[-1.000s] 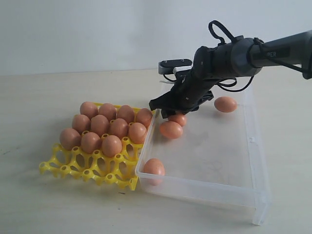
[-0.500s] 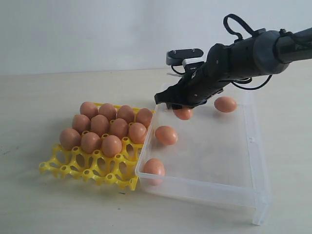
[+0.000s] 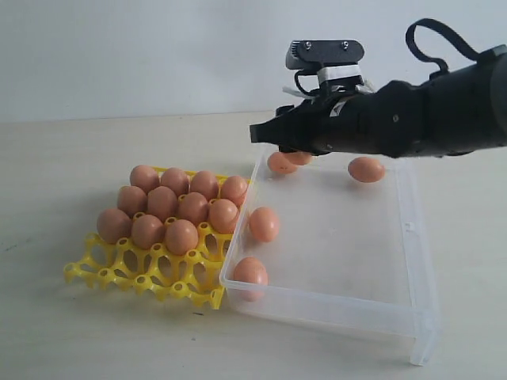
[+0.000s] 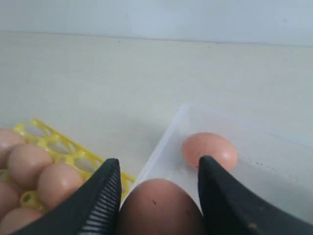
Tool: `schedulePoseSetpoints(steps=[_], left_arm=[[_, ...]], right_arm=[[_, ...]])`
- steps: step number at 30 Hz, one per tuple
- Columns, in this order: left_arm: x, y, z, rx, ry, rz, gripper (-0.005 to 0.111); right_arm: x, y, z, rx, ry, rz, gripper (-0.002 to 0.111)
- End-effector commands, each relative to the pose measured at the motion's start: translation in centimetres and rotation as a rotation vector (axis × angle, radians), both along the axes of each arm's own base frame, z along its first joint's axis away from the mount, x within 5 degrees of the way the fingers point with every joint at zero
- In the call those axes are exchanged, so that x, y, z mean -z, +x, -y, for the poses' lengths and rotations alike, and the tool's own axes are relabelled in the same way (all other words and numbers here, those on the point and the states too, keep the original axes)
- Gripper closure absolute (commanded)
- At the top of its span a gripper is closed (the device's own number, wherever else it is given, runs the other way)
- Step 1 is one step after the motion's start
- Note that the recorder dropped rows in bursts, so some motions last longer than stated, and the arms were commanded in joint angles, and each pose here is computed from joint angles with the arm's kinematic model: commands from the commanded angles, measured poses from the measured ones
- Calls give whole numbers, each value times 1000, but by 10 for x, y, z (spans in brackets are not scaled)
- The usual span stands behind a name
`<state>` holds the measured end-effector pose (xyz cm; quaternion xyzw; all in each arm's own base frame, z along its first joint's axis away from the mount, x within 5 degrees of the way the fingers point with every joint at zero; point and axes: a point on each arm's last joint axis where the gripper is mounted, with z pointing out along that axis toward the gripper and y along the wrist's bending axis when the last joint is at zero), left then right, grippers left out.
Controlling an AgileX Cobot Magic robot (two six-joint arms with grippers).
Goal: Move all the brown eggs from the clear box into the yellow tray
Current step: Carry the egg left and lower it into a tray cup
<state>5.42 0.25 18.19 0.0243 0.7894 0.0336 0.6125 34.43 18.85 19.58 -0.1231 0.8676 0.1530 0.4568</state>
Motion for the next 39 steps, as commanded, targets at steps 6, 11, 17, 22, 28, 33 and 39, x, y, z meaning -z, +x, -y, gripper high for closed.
schedulePoseSetpoints(steps=[6, 11, 17, 22, 28, 33, 39], left_arm=[[-3, 0, 0, 0, -11, 23, 107], [-3, 0, 0, 0, -11, 23, 107], [-3, 0, 0, 0, -11, 23, 107], [-3, 0, 0, 0, -11, 23, 107], [-3, 0, 0, 0, -11, 23, 107], [-3, 0, 0, 0, -11, 23, 107], [-3, 0, 0, 0, -11, 23, 107]], right_arm=[[-6, -79, -74, -221, 126, 266, 108], [16, -83, -95, -253, 115, 244, 108], [29, -79, -95, -236, 72, 231, 108], [36, -79, -95, -240, 54, 214, 108], [46, -79, -96, -242, 37, 196, 108], [56, -78, -96, -245, 12, 192, 108], [61, -76, -97, -235, 18, 197, 108]])
